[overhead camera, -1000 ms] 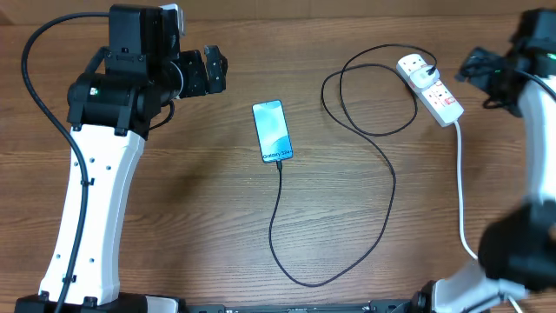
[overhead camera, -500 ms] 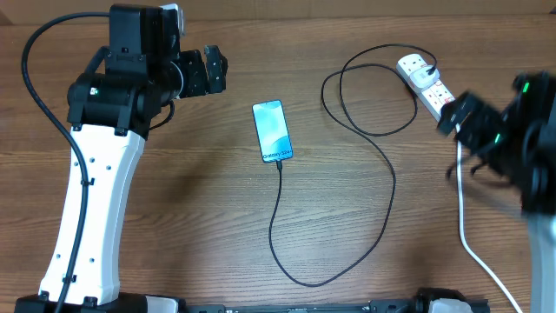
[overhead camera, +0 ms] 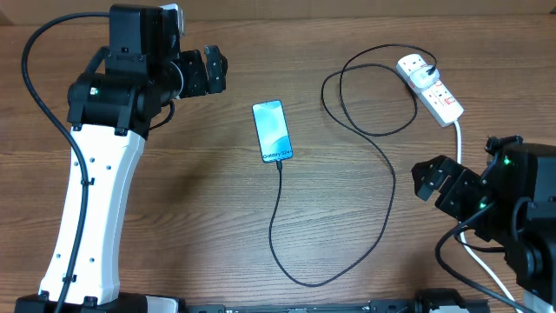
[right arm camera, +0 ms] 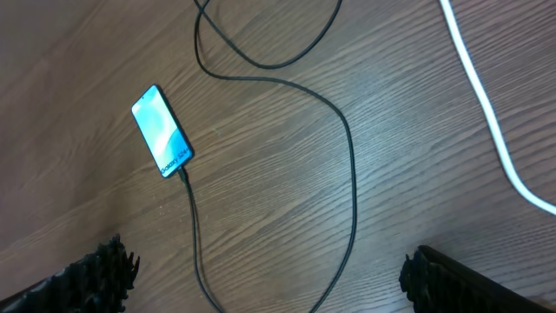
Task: Plug charger to phone and switch on socket
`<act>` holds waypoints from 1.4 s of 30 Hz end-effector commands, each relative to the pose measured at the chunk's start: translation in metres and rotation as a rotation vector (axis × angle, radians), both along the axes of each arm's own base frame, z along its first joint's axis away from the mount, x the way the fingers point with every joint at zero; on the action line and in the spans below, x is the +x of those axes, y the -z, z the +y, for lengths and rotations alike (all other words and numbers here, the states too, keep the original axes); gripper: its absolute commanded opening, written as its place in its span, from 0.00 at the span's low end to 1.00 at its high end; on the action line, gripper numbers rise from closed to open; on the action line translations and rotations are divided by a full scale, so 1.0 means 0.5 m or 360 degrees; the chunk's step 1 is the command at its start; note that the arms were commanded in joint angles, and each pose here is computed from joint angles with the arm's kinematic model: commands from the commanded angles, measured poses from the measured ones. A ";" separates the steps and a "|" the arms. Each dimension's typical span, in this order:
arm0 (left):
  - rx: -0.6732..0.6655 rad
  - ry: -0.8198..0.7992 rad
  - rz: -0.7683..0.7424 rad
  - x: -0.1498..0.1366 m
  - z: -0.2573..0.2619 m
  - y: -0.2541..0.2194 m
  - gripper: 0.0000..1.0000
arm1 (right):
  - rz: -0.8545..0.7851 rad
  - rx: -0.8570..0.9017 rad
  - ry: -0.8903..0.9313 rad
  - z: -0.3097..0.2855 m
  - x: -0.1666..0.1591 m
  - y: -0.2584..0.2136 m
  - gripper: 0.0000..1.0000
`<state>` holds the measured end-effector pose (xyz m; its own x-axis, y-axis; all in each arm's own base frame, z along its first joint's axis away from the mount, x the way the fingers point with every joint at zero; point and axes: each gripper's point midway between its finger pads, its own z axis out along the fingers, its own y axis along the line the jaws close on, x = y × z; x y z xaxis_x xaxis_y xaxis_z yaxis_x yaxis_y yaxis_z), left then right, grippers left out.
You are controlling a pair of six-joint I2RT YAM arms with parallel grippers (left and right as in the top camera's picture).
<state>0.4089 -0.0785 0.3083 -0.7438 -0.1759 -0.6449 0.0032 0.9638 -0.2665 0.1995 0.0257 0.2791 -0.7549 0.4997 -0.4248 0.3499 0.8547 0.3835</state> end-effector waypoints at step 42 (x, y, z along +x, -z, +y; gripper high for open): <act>0.0011 -0.0011 0.0005 0.005 0.001 0.005 1.00 | -0.1370 -0.0297 -0.0366 0.041 0.054 0.124 1.00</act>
<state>0.4091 -0.0780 0.3082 -0.7431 -0.1760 -0.6456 0.0010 0.9645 -0.2641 0.2255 0.0443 0.2304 -0.2350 0.2668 -0.9347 -0.1598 0.9379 0.3079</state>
